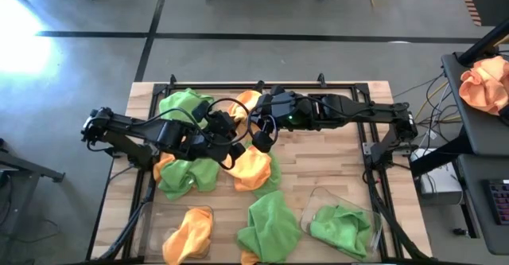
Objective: Sort microfiber towel by color & place in baskets
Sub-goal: Put the orange microfiber cloth into the left transparent bin
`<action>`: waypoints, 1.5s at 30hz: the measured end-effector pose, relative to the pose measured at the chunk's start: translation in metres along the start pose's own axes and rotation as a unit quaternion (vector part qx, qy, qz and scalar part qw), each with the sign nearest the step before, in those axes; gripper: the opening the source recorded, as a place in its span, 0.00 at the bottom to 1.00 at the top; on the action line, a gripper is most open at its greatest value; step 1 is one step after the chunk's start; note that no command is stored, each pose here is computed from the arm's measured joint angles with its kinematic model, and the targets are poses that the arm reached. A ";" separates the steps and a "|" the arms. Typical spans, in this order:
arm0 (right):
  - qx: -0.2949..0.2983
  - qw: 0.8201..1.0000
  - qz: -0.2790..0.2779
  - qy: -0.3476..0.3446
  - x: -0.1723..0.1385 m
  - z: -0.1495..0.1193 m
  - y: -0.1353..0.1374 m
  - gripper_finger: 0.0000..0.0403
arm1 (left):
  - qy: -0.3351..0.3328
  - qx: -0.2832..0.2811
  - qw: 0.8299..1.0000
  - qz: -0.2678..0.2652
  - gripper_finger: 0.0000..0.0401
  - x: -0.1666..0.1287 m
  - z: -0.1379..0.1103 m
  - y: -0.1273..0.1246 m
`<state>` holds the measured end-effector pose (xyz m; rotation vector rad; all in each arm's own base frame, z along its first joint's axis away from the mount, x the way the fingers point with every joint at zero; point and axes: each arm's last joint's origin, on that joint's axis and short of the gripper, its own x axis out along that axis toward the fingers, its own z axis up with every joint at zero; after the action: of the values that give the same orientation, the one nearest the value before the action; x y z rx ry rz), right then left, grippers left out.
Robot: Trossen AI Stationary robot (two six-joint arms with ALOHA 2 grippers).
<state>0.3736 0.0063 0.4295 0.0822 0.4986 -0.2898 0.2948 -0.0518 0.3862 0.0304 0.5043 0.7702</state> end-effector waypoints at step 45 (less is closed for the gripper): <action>-0.041 0.970 -0.213 0.105 0.004 -0.016 -0.061 0.34 | 0.018 0.001 1.000 -0.021 0.10 -0.001 -0.003 -0.001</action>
<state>0.3520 -0.0507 0.4127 -0.0774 0.7390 -0.6860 0.2935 -0.0532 0.3840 0.0077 0.5385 0.7311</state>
